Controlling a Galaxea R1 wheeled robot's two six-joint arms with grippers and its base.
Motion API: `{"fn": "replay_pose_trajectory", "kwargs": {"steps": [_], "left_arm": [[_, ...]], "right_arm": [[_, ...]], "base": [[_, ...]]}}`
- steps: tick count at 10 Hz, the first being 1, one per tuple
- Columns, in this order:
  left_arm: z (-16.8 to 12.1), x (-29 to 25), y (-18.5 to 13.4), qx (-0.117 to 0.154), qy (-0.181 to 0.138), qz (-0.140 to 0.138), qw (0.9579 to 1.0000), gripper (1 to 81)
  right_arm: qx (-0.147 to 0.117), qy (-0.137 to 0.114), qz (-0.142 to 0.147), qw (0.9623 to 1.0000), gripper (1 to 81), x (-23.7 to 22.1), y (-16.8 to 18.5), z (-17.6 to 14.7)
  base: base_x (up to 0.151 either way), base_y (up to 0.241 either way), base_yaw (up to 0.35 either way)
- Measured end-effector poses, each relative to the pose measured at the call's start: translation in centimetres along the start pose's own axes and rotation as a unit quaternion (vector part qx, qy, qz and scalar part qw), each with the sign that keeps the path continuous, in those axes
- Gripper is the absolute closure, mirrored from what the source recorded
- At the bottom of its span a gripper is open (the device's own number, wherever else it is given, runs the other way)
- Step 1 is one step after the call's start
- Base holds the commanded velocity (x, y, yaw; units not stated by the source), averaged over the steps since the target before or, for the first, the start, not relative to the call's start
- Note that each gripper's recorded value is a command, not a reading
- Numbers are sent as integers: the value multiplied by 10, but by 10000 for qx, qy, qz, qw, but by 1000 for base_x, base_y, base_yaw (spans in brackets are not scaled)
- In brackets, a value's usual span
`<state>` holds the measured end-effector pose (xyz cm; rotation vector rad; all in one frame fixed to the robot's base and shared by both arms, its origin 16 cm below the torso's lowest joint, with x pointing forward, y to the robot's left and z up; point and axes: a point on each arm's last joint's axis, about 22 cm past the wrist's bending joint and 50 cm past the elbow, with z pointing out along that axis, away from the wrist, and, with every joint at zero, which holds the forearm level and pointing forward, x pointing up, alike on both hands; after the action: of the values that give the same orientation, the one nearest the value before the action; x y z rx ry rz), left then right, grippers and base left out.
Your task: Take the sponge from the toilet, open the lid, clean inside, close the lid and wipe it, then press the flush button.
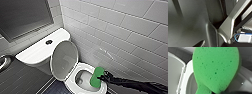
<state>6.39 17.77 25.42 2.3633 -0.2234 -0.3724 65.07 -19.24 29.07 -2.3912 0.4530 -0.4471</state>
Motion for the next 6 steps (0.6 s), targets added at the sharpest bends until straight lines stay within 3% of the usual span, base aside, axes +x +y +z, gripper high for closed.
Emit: {"fn": "replay_pose_trajectory", "kwargs": {"steps": [4,6], "left_arm": [[0,1,6,-68,13,-1,10000,10],[2,2,10,-96,19,-2,10000,10]], "right_arm": [[93,107,347,9993,811,-19,25,-39],[-23,110,472,9988,811,-22,53,-77]], "base": [[0,0,0],[0,0,0]]}}
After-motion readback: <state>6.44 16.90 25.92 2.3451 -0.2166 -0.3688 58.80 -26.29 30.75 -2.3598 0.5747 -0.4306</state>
